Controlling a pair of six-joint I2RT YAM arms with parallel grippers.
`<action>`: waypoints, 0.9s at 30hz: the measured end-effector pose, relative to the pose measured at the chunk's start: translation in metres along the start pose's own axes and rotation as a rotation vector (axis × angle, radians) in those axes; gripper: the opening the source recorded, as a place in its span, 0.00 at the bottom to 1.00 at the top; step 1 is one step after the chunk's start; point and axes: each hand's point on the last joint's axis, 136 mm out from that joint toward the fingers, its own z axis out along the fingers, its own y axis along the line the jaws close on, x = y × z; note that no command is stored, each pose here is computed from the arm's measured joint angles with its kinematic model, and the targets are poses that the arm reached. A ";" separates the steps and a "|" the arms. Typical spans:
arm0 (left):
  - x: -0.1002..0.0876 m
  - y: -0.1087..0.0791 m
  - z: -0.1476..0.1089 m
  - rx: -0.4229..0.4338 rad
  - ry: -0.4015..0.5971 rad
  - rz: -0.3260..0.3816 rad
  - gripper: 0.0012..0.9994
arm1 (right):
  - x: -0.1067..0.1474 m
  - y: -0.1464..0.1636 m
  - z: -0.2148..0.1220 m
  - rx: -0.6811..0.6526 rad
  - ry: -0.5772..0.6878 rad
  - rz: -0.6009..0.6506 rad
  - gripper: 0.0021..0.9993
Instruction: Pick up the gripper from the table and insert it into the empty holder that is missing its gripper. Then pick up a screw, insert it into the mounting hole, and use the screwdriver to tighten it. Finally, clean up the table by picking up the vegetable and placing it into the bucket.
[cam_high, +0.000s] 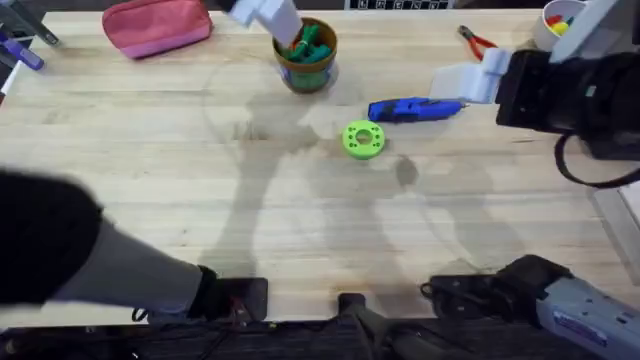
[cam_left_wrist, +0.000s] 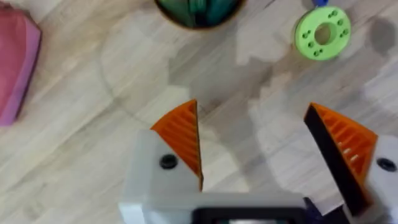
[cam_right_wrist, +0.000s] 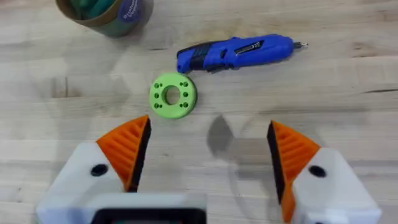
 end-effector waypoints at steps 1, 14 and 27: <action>0.007 -0.002 -0.001 -0.005 0.004 -0.008 0.99 | 0.000 0.000 0.000 0.000 0.000 0.000 0.99; 0.117 -0.033 0.014 -0.090 0.000 -0.235 0.99 | 0.000 0.000 0.000 0.000 0.000 0.000 0.99; 0.164 -0.041 0.033 -0.134 0.001 -0.398 0.99 | 0.022 -0.013 -0.001 0.050 0.091 -0.017 0.99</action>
